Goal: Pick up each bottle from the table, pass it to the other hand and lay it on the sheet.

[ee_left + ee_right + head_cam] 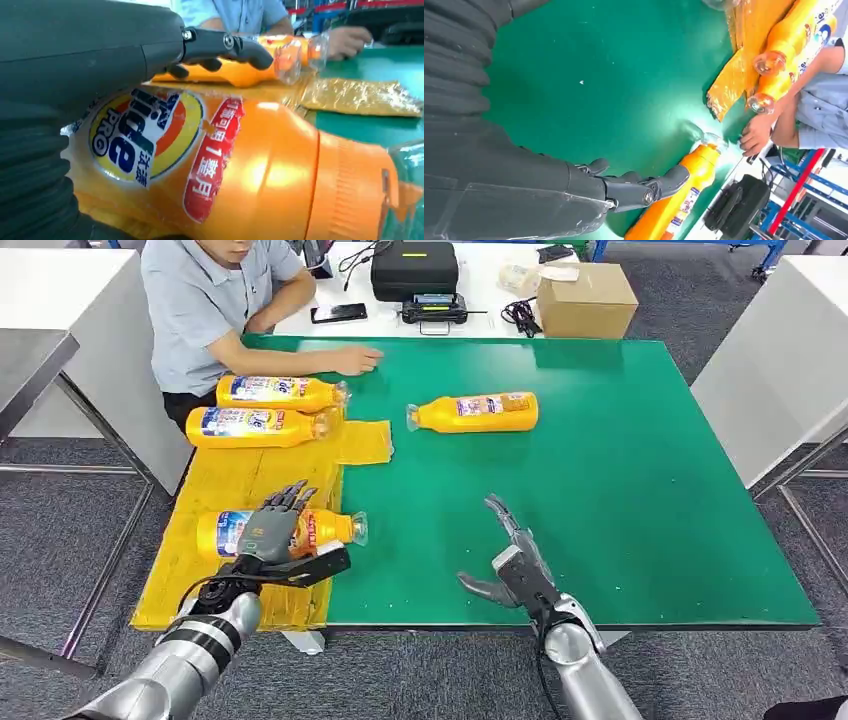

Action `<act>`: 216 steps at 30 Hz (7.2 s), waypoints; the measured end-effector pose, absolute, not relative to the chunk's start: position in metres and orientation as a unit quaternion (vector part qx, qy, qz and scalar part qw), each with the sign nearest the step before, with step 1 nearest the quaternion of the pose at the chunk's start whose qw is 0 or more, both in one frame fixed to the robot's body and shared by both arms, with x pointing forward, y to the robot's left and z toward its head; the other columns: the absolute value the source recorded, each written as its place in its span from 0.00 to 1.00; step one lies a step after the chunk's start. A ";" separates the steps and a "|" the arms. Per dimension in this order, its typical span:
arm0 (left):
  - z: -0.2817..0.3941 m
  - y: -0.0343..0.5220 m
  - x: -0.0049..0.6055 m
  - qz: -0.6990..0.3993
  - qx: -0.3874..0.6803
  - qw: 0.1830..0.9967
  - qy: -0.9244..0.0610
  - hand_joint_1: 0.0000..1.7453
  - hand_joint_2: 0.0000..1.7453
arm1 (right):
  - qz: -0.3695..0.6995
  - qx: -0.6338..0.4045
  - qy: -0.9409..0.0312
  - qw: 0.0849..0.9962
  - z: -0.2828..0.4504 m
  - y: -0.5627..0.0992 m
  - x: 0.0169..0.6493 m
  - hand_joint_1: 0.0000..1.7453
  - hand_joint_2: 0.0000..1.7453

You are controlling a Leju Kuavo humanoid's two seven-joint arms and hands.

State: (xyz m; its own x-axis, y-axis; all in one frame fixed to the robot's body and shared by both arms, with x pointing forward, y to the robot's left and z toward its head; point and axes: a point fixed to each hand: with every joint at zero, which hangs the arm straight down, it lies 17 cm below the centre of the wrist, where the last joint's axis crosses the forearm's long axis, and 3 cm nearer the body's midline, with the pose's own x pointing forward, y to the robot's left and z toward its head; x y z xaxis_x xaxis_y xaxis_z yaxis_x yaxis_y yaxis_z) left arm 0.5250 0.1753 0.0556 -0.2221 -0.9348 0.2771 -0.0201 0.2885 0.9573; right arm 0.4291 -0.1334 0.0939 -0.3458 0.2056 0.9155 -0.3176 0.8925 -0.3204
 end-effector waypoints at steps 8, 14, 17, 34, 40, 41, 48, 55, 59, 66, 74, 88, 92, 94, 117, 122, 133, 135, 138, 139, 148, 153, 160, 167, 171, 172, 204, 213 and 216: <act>0.075 0.159 0.525 -0.449 0.389 0.462 -0.658 0.00 1.00 | 0.232 0.037 -0.787 0.571 0.095 -0.132 0.435 0.00 1.00; 0.125 0.125 0.527 -0.412 0.391 0.406 -0.716 0.00 1.00 | 0.231 0.047 -0.785 0.573 0.095 -0.124 0.441 0.00 1.00; 0.134 0.118 0.530 -0.407 0.389 0.402 -0.722 0.00 1.00 | 0.229 0.049 -0.784 0.575 0.094 -0.122 0.443 0.00 1.00; 0.143 0.102 0.509 -0.354 0.326 0.409 -0.775 0.00 1.00 | 0.219 0.042 -0.778 0.588 0.082 -0.128 0.440 0.00 0.00; 0.161 0.086 0.440 -0.128 0.113 0.513 -0.841 0.00 1.00 | 0.150 -0.009 -0.790 0.595 0.092 -0.150 0.419 0.00 1.00; 0.164 0.086 0.426 -0.093 0.084 0.521 -0.844 0.00 1.00 | 0.151 -0.034 -0.797 0.584 0.098 -0.152 0.413 0.00 1.00; 0.191 0.086 0.389 0.013 -0.012 0.530 -0.848 0.00 1.00 | 0.188 -0.215 -0.827 0.484 0.142 -0.163 0.391 0.00 1.00; 0.199 0.089 0.378 0.042 -0.028 0.532 -0.845 0.00 1.00 | 0.305 -0.406 -0.752 0.422 0.131 -0.178 0.391 0.00 1.00; 0.203 0.091 0.377 0.034 -0.009 0.529 -0.848 0.00 1.00 | 0.351 -0.461 -0.691 0.432 0.103 -0.202 0.406 0.00 1.00; 0.195 0.088 0.380 0.020 0.007 0.550 -0.835 0.00 1.00 | 0.386 -0.471 -0.625 0.488 0.066 -0.228 0.432 0.00 1.00; 0.186 0.089 0.382 0.012 0.021 0.564 -0.825 0.00 1.00 | 0.401 -0.451 -0.592 0.533 0.037 -0.236 0.436 0.00 1.00; 0.178 0.064 0.381 -0.033 0.017 0.582 -0.813 0.00 1.00 | 0.423 -0.428 -0.564 0.566 0.028 -0.242 0.472 0.00 1.00; 0.177 0.060 0.380 -0.049 0.020 0.583 -0.811 0.00 1.00 | 0.431 -0.425 -0.558 0.569 0.027 -0.238 0.474 0.00 1.00; 0.176 0.056 0.380 -0.061 0.020 0.584 -0.809 0.00 1.00 | 0.435 -0.423 -0.555 0.570 0.026 -0.236 0.475 0.00 1.00; 0.170 0.043 0.377 -0.097 0.015 0.591 -0.801 0.00 1.00 | 0.453 -0.374 -0.518 0.621 0.004 -0.245 0.473 1.00 1.00; 0.169 0.041 0.377 -0.099 0.010 0.593 -0.799 0.00 1.00 | 0.461 -0.367 -0.516 0.622 0.003 -0.247 0.474 1.00 1.00; 0.171 0.037 0.378 -0.091 -0.009 0.590 -0.802 0.00 1.00 | 0.465 -0.306 -0.541 0.630 0.002 -0.240 0.477 1.00 1.00; 0.173 0.037 0.378 -0.083 -0.018 0.586 -0.806 0.00 1.00 | 0.450 -0.238 -0.570 0.645 0.003 -0.229 0.474 1.00 1.00; 0.178 0.037 0.379 -0.060 -0.040 0.575 -0.815 0.00 1.00 | 0.407 -0.130 -0.619 0.659 0.012 -0.213 0.467 1.00 1.00; 0.181 0.038 0.379 -0.048 -0.046 0.572 -0.818 0.00 1.00 | 0.392 -0.103 -0.633 0.660 0.015 -0.209 0.463 1.00 1.00; 0.178 0.051 0.385 0.032 -0.086 0.583 -0.807 0.00 1.00 | 0.302 -0.028 -0.679 0.669 0.032 -0.204 0.450 1.00 1.00; 0.179 0.061 0.386 0.061 -0.080 0.581 -0.808 0.00 1.00 | 0.284 -0.022 -0.688 0.667 0.038 -0.206 0.449 1.00 1.00; 0.163 0.076 0.391 0.123 -0.087 0.604 -0.783 0.00 1.00 | 0.237 0.000 -0.717 0.655 0.058 -0.194 0.445 1.00 1.00; 0.117 0.042 0.390 0.086 -0.135 0.676 -0.719 0.00 1.00 | 0.234 0.032 -0.735 0.635 0.077 -0.156 0.439 1.00 1.00; 0.098 0.034 0.399 0.091 -0.159 0.696 -0.694 0.00 1.00 | 0.242 0.070 -0.741 0.623 0.088 -0.125 0.435 1.00 1.00; 0.099 0.034 0.401 0.092 -0.158 0.694 -0.696 0.00 1.00 | 0.245 0.077 -0.742 0.620 0.091 -0.118 0.434 1.00 1.00; 0.151 0.031 0.426 0.109 -0.147 0.636 -0.750 0.00 1.00 | 0.364 0.180 -0.713 0.571 0.101 -0.008 0.401 1.00 1.00; 0.152 0.036 0.431 0.125 -0.146 0.637 -0.746 1.00 1.00 | 0.372 0.181 -0.712 0.567 0.103 -0.003 0.402 1.00 1.00; 0.158 0.042 0.433 0.108 -0.107 0.624 -0.766 1.00 1.00 | 0.369 0.180 -0.714 0.567 0.104 -0.003 0.403 1.00 1.00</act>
